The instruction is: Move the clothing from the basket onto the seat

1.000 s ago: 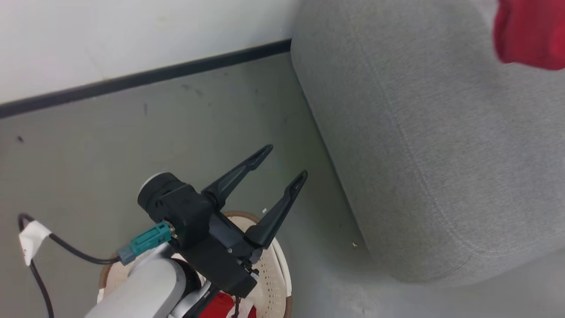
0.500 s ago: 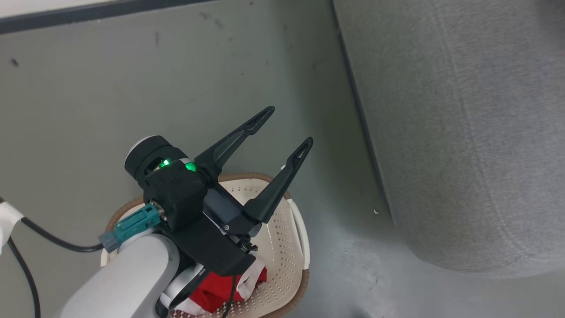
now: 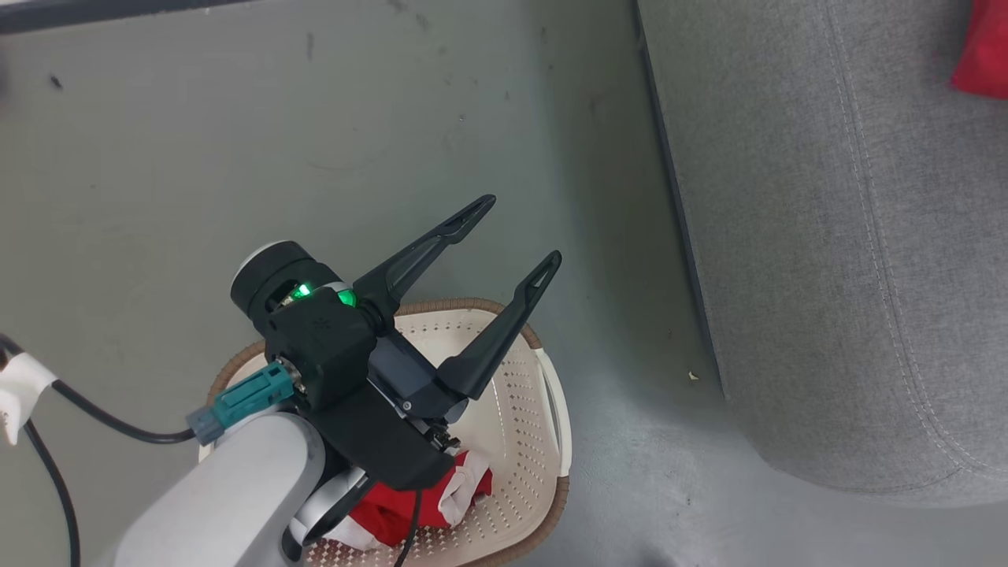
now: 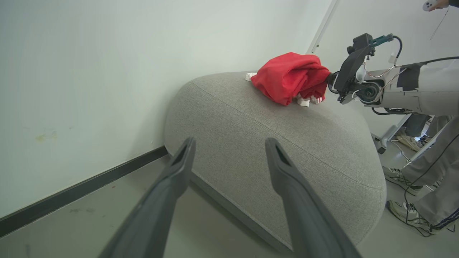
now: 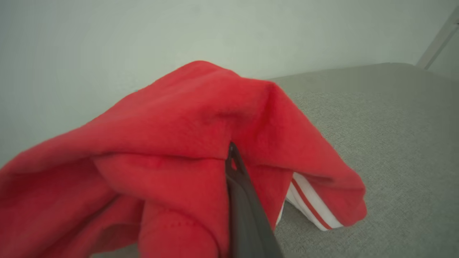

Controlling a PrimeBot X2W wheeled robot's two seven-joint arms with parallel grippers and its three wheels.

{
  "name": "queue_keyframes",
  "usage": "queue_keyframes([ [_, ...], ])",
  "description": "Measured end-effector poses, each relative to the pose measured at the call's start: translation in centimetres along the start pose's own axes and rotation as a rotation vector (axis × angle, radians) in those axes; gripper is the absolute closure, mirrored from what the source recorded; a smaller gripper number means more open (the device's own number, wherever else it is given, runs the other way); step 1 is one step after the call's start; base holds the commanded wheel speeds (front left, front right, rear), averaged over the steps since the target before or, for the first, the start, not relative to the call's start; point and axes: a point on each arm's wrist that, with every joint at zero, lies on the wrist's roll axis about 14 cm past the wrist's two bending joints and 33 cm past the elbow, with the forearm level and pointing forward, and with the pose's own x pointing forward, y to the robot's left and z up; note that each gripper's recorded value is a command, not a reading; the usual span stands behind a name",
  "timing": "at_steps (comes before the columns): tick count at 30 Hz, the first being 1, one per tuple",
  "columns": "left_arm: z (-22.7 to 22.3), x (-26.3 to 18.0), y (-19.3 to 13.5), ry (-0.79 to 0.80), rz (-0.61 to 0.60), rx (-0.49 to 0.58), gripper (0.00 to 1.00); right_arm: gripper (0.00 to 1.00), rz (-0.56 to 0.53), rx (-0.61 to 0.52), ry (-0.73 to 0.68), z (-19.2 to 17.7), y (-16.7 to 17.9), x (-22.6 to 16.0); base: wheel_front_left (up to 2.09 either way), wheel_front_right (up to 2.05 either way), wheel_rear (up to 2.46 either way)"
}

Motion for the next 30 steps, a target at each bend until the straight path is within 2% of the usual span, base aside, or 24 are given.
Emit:
queue_keyframes([
  [1,0.1,0.0,-0.1,-0.003,0.0,0.002,0.0,0.48,-0.001,0.0,0.009,-0.3,0.0,-0.2,0.0,0.0,0.0],
  [2,0.1,0.0,-0.1,-0.002,0.0,0.004,0.0,0.12,-0.002,-0.002,0.018,-0.5,0.0,-0.3,0.0,0.0,0.0],
  [3,0.1,0.0,-0.1,0.001,0.0,0.006,0.0,0.12,0.004,-0.008,0.026,-0.7,0.1,-0.4,0.0,0.0,0.0],
  [4,0.1,0.0,-0.2,0.001,0.001,0.009,0.0,0.0,0.008,-0.012,0.035,-0.9,0.2,-0.6,0.0,0.0,0.0],
  [9,0.5,0.1,-1.0,-0.005,-0.015,0.016,0.0,0.0,0.034,-0.081,0.07,-1.1,0.2,-1.4,0.0,0.0,0.0],
  [13,1.3,0.0,-1.3,-0.018,-0.011,0.032,0.0,0.0,0.037,-0.103,0.139,-2.6,-0.2,-2.8,0.0,0.0,0.0],
  [24,2.8,-0.9,-3.0,-0.034,0.007,0.062,0.0,0.0,0.054,-0.097,0.273,-4.2,-0.6,-6.9,0.0,0.0,0.0],
  [30,3.7,-1.7,-4.6,-0.046,0.015,0.053,0.0,0.0,0.042,-0.076,0.319,-3.9,-1.6,-9.3,0.0,0.0,0.0],
])
